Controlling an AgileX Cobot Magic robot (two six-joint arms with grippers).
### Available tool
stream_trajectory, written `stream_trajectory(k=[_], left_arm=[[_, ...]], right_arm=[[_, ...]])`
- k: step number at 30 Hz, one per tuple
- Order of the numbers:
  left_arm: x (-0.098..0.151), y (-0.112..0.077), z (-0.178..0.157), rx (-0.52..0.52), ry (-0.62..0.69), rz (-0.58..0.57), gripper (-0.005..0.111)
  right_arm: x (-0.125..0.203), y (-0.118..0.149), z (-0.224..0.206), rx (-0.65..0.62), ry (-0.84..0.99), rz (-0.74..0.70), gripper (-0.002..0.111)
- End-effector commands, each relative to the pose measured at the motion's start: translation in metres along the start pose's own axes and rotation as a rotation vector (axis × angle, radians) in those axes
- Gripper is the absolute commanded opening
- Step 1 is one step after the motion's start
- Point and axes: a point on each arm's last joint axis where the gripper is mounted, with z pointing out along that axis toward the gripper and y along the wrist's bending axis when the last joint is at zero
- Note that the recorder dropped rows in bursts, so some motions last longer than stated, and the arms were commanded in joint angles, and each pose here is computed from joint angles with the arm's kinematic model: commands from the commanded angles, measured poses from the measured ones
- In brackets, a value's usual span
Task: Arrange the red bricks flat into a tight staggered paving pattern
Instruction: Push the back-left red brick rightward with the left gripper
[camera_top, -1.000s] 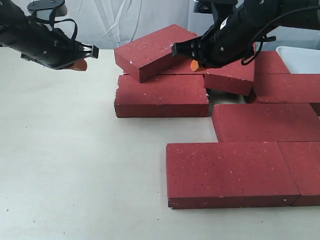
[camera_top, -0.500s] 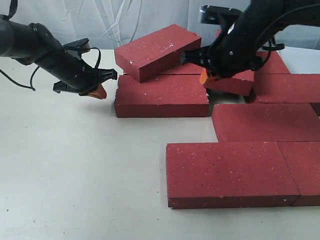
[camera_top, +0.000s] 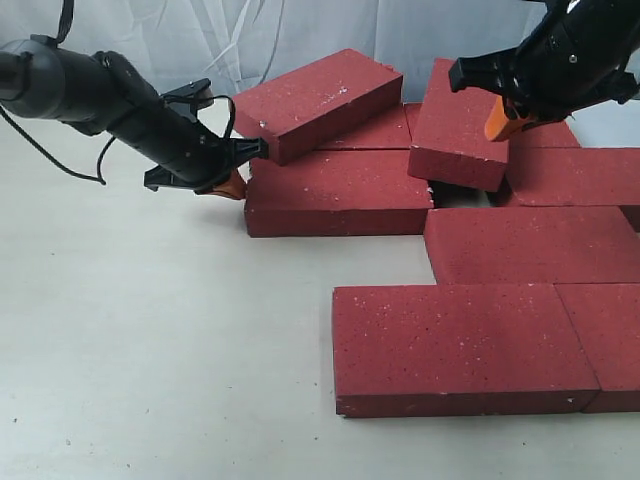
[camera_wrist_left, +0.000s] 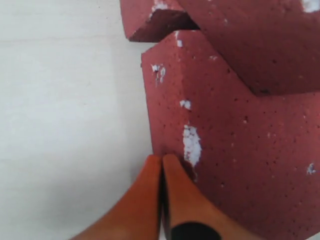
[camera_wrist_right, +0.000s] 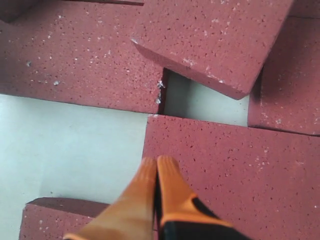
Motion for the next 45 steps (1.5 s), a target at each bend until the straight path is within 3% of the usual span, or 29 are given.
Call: stream_trajectory(k=[1,7,12,27,45], left_arm=[[-0.001,-0.006,0.003,0.012,-0.021,-0.013,0.0],[-0.002,-0.008,0.003,0.023,-0.039,-0.031,0.0],[0.001,-0.024,0.009,0.029,-0.075,-0.009,0.0],[0.008,-0.044,0.022,0.049,-0.106,-0.008,0.0],[0.009,-0.045,0.033,0.104,-0.117,-0.092,0.0]], right_arm=[[-0.002,-0.001,-0.005,0.005,-0.023,-0.009,-0.001],[-0.002,-0.001,-0.005,0.005,-0.023,-0.009,-0.001],[-0.001,-0.001,-0.005,0.006,-0.008,-0.015,-0.001],[-0.001,-0.001,-0.005,0.006,-0.007,-0.018,-0.001],[-0.001,-0.001,-0.005,0.006,-0.016,-0.018,-0.001]])
